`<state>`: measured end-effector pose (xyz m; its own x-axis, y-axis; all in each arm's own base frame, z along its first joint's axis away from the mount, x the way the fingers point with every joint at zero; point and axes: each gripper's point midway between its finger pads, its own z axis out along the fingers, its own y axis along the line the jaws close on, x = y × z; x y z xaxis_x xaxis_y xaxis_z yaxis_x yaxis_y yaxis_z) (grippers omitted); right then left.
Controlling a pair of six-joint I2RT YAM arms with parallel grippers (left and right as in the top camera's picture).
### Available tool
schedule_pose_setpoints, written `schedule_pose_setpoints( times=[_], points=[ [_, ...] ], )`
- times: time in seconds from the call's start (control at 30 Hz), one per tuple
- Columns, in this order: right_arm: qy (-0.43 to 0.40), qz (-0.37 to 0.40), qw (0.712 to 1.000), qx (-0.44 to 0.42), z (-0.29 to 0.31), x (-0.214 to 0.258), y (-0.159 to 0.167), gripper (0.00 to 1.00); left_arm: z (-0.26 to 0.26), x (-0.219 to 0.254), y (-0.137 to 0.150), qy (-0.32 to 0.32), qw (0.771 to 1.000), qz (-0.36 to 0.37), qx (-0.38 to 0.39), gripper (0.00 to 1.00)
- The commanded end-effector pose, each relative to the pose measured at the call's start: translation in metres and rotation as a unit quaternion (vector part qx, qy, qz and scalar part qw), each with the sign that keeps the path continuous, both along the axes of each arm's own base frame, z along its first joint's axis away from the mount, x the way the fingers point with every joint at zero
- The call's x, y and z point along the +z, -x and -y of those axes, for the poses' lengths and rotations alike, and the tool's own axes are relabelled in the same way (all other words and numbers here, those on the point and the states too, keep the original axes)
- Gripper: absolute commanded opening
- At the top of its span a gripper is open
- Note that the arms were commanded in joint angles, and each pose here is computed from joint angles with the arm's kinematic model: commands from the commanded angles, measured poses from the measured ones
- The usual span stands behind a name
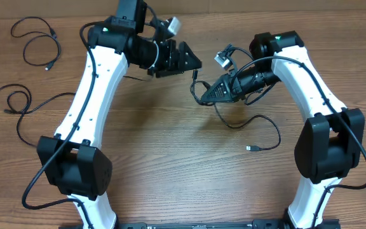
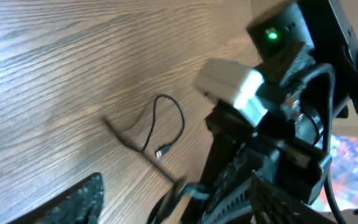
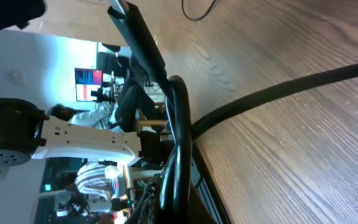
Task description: Untangle cables
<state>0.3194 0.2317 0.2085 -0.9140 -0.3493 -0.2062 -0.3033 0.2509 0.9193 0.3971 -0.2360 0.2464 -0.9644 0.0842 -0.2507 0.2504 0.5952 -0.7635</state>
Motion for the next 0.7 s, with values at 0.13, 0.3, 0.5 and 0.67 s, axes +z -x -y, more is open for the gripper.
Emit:
schedule_pose_setpoints(
  times=[0.13, 0.3, 0.5, 0.67],
  points=[
    [-0.007, 0.016, 1.0, 0.017, -0.011, 0.011, 0.008, 0.04, 0.018, -0.006, 0.006, -0.017, 0.998, 0.046, -0.048, 0.6],
    [-0.005, 0.009, 1.0, 0.011, -0.009, 0.011, 0.006, 0.04, 0.011, -0.008, 0.003, -0.022, 0.998, 0.044, -0.039, 0.48],
    [-0.005, 0.012, 1.0, 0.0, -0.003, 0.011, 0.0, 0.04, 0.002, -0.017, 0.003, -0.056, 0.997, 0.036, -0.027, 0.48],
    [-0.004, 0.001, 1.0, -0.014, 0.003, 0.011, -0.004, 0.04, 0.002, -0.018, 0.003, -0.056, 0.997, 0.034, -0.027, 0.49]
  ],
)
